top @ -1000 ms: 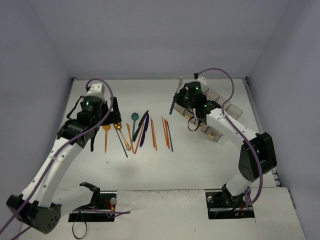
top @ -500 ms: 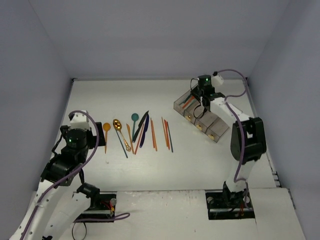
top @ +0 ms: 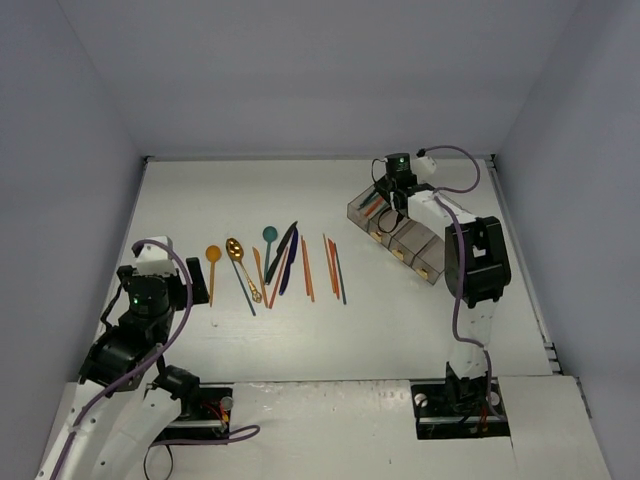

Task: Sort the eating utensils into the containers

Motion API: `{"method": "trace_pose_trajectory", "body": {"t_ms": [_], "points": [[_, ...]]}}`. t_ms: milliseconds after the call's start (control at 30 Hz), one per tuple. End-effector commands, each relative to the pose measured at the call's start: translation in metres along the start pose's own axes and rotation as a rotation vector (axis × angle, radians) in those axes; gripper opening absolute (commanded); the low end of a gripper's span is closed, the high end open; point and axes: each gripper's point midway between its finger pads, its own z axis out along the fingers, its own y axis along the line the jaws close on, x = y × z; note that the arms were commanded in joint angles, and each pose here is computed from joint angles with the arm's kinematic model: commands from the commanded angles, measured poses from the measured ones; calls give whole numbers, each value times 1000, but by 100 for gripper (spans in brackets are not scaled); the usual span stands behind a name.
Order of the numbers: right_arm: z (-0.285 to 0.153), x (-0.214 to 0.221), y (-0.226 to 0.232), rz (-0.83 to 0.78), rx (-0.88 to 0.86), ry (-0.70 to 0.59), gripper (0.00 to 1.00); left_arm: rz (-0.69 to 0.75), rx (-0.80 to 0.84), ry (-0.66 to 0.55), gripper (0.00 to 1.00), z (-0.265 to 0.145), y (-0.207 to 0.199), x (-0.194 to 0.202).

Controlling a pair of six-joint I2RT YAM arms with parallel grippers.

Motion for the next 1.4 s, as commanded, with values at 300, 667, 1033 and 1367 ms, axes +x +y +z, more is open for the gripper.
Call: {"method": "trace_pose_trajectory", "body": {"t_ms": [300,667,1033,1367], "points": [[-8,-34,24,42,-66,-108,38,-5,-15,-7,98,12,-6,-14],[-80,-65,35,-257,-95,-135,57,10,-13,-6,98,15,-8,-14],[-160,39,42,-745,-197,21,57,27,-4,19,98,21,-12,-11],[-164,129,-17,-803,-119,200,54,42,13,45,97,26,-17,-6]]}}
